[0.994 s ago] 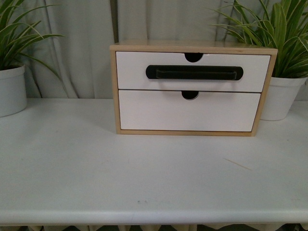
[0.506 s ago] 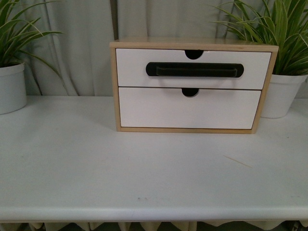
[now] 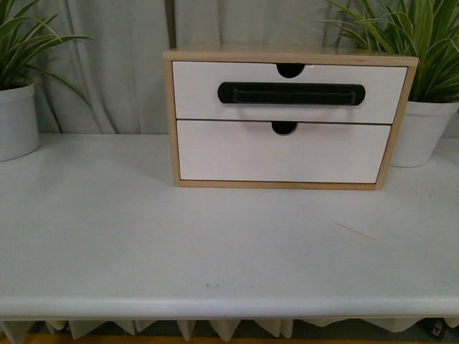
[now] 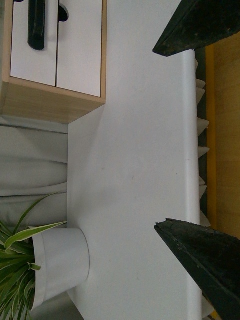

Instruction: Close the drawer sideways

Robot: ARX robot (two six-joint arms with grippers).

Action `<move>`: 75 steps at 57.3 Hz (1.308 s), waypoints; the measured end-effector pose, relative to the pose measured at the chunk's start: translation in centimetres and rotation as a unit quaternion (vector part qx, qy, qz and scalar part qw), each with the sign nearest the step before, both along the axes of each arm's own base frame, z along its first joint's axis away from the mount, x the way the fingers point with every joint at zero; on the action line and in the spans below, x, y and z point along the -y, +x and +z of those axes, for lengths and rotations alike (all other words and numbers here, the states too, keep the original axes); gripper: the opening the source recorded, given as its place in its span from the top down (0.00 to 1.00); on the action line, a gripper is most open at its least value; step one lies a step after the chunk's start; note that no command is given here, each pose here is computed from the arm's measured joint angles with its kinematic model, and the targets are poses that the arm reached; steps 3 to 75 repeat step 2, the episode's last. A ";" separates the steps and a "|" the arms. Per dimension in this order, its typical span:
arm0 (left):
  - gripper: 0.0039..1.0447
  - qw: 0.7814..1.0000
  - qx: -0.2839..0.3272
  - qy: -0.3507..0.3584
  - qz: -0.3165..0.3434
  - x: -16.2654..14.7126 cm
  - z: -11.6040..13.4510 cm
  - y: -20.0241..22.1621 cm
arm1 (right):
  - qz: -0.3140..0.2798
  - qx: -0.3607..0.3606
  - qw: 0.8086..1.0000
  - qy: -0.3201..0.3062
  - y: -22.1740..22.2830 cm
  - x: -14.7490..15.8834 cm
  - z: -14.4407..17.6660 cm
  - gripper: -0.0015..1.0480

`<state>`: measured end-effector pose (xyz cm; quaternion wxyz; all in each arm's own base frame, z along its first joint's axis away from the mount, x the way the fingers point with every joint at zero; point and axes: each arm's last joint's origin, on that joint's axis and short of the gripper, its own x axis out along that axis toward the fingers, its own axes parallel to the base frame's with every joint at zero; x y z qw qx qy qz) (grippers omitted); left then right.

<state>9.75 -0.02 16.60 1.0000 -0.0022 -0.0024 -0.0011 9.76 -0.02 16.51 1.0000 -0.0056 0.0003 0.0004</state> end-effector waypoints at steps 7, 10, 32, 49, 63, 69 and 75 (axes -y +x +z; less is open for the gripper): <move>0.05 1.000 0.000 0.000 0.000 0.0 0.0 0.0 | 0.000 0.000 1.000 0.000 0.0 0.0 0.0 0.09; 0.05 1.000 0.000 0.000 0.000 0.0 0.0 0.0 | 0.000 0.000 1.000 0.000 0.0 0.0 0.0 0.09; 0.05 1.000 0.000 0.000 0.000 0.0 0.0 0.0 | 0.000 0.000 1.000 0.000 0.0 0.0 0.0 0.09; 0.05 1.000 0.000 0.000 0.000 0.0 0.0 0.0 | 0.000 0.000 1.000 0.000 0.0 0.0 0.0 0.09; 0.05 1.000 0.000 0.000 0.000 0.0 0.0 0.0 | 0.000 0.000 1.000 0.000 0.0 0.0 0.0 0.09; 0.05 1.000 0.000 0.000 0.000 0.0 0.0 0.0 | 0.000 0.000 1.000 0.000 0.0 0.0 0.0 0.09; 0.05 1.000 0.000 0.000 0.000 0.0 0.0 0.0 | 0.000 0.000 1.000 0.000 0.0 0.0 0.0 0.09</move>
